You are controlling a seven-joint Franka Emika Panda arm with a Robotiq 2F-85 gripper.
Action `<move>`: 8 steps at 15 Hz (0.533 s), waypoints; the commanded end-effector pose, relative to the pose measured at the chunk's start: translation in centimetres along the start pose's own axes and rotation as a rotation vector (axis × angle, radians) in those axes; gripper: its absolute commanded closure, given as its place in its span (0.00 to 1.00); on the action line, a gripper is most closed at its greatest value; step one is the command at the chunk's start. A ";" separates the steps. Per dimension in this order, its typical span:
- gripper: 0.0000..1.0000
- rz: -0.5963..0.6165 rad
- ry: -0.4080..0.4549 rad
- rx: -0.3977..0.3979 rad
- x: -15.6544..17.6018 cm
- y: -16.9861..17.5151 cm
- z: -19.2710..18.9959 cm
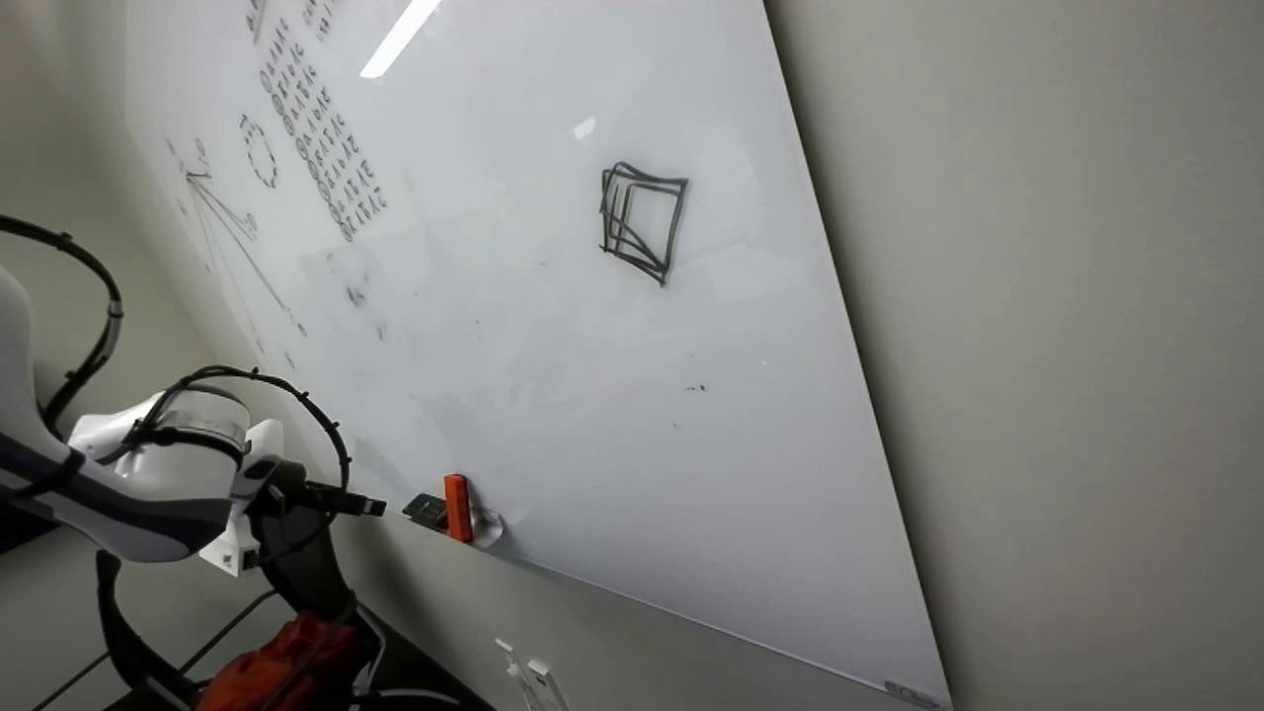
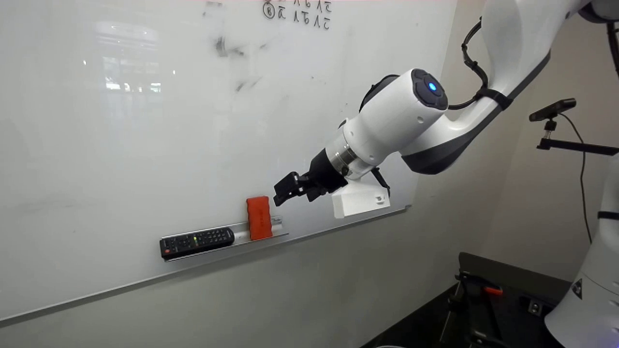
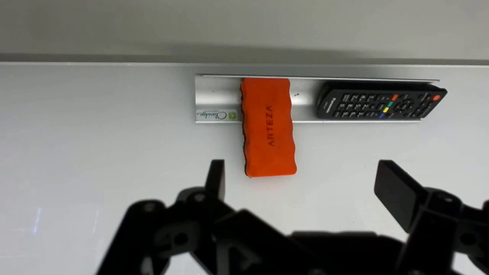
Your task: Use the orange eraser to wipe the bottom right corner of the whiteboard
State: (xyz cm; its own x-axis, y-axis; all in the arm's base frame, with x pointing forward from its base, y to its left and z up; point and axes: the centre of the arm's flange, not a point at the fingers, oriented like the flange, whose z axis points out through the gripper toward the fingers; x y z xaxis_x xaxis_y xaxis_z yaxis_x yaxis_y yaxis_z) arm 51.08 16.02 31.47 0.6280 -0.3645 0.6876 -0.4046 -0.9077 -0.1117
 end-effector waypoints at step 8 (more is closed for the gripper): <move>0.00 0.042 0.090 -0.017 -1.1 -0.5 1.7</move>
State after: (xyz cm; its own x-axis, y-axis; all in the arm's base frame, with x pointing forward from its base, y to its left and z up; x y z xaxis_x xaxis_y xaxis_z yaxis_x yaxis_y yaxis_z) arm 51.10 16.05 31.09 0.6175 -0.3688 0.6948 -0.4137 -0.9035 -0.1120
